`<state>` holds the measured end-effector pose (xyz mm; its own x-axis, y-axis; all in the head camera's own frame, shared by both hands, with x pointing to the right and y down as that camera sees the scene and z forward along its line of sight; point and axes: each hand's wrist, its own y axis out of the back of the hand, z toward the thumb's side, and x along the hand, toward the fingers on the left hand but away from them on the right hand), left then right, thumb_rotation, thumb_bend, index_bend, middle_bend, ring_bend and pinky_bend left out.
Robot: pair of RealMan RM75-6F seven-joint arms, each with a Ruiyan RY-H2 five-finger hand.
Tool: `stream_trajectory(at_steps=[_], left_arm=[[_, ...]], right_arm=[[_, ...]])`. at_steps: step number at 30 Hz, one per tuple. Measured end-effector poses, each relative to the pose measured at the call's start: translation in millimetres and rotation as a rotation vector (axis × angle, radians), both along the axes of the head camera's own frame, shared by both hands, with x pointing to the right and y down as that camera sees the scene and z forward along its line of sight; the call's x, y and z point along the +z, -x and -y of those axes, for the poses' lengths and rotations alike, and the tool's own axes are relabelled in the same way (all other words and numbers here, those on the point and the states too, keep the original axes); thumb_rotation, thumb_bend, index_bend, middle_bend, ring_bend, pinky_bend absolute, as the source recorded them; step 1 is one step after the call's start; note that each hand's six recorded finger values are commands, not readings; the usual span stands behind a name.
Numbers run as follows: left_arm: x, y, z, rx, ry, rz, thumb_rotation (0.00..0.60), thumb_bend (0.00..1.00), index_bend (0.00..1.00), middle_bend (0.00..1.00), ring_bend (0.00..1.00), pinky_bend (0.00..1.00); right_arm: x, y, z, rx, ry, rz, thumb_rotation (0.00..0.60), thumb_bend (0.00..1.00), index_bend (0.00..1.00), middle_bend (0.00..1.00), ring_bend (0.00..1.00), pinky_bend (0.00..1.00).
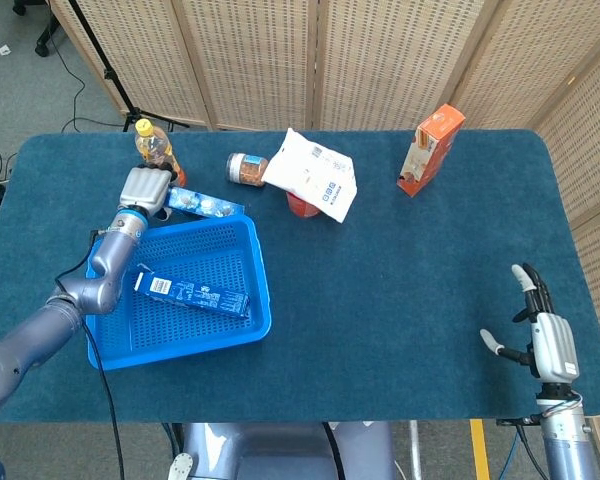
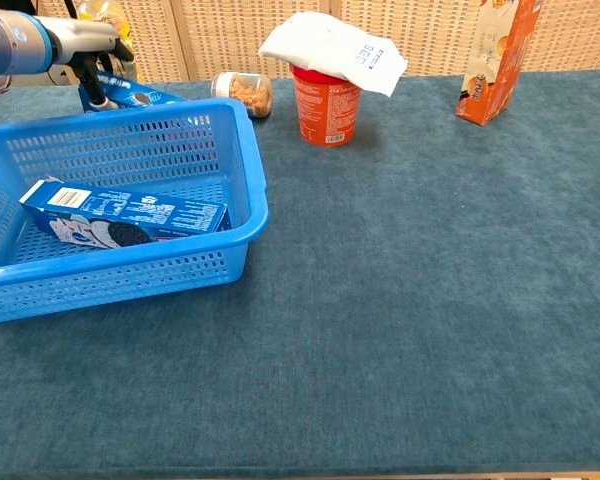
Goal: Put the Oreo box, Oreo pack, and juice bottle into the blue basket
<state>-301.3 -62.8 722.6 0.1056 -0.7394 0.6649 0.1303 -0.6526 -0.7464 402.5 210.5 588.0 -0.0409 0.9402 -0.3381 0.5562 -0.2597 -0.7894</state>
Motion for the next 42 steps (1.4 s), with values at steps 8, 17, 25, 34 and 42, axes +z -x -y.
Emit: stream_trajectory(at_steps=[8,17,25,34,42], left_arm=[[-28.6,-5.2,-2.0,0.009,-0.050,-0.035,0.600,0.37,0.63,0.24,0.20,0.23],[-59.5,-5.9,1.1,0.008,-0.103,-0.052,0.600,0.37,0.63,0.24,0.20,0.23],[-84.8,-12.3,8.0,0.002,-0.154,-0.084,0.600,0.37,0.63,0.24,0.20,0.23],[-112.2,-24.2,9.9,0.016,-0.197,-0.135,0.600,0.37,0.63,0.24,0.20,0.23],[-140.1,-38.0,6.6,0.056,-0.225,-0.188,0.600,0.37,0.63,0.24,0.20,0.23]], right_arm=[[-2.3,2.6,0.0,-0.008,-0.007,0.002,0.600,0.23,0.00,0.00,0.00,0.46],[-3.7,5.6,-0.5,-0.014,-0.012,0.007,0.600,0.23,0.00,0.00,0.00,0.46],[-7.1,5.6,0.2,-0.011,-0.022,0.014,0.600,0.23,0.00,0.00,0.00,0.46],[-8.6,6.0,0.0,-0.010,-0.025,0.020,0.600,0.23,0.00,0.00,0.00,0.46],[-9.5,5.7,-0.2,-0.009,-0.027,0.021,0.600,0.23,0.00,0.00,0.00,0.46]])
